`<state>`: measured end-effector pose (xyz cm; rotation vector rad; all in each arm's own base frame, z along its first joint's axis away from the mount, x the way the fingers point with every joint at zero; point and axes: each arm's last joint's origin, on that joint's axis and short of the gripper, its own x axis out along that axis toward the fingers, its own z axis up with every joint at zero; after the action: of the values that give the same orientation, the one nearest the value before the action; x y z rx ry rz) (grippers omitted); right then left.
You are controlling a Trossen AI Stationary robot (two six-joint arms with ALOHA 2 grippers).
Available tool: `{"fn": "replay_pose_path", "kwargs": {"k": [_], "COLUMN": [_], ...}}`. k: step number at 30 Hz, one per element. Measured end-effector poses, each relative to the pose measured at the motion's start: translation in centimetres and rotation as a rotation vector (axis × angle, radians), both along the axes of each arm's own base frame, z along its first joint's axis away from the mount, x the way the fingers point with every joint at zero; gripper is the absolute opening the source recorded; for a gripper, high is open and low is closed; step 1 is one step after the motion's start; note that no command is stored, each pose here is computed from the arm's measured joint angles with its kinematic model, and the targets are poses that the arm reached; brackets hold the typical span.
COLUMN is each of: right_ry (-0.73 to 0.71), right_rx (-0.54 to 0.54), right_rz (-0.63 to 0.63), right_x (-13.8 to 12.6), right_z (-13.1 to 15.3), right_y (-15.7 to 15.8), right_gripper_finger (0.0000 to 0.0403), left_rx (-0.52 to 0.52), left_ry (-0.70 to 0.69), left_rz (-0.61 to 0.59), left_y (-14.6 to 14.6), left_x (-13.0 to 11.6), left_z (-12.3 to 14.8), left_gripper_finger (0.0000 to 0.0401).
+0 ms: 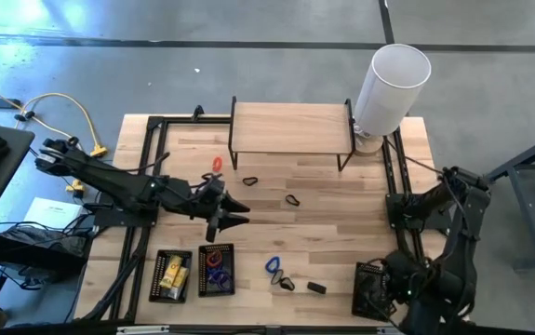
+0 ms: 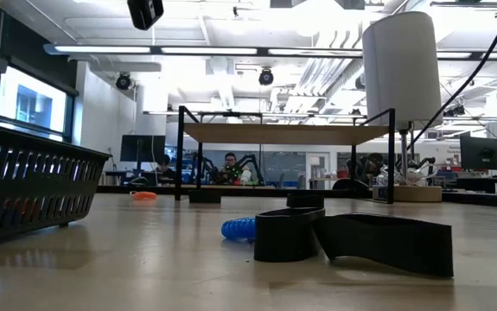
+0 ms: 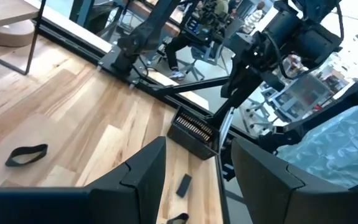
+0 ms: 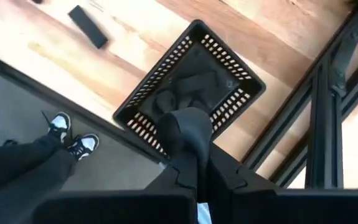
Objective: Pick & Place Office Desk Supplies
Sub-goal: Put the black rubber band into the right black basket
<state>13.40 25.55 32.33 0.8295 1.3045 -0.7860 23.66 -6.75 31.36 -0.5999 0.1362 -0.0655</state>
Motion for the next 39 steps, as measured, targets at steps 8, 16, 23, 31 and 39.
{"fn": "replay_pose_path", "kwargs": {"k": [8, 16, 23, 31, 39], "right_ry": [-0.107, -0.058, -0.049, -0.015, -0.03], "right_rx": [0.217, 0.272, 0.261, 0.275, 0.239], "right_rz": [-0.021, -0.025, -0.042, -0.057, -0.037], "right_x": [0.4, 0.3, 0.6, 1.0, 1.0], "right_z": [-5.8, -10.3, -10.7, -10.7, -10.7], "right_y": [-1.2, -1.6, -2.0, -2.3, -2.6], "right_gripper_finger": [0.0003, 0.0003, 0.0013, 0.0125, 0.0219], "left_rx": [0.002, 0.002, 0.002, 0.003, 0.003], "left_ry": [0.005, -0.002, 0.0, 0.0, 0.0], "left_rz": [0.004, 0.02, 0.02, 0.02, 0.019], "left_y": [-0.1, 0.0, 0.0, 0.0, 0.0], "left_x": [0.3, 0.3, 0.3, 0.3, 0.3], "left_z": [-0.2, -0.2, -0.2, -0.2, -0.2], "left_gripper_finger": [0.0177, 0.0177, 0.0177, 0.0177, 0.0177]}}
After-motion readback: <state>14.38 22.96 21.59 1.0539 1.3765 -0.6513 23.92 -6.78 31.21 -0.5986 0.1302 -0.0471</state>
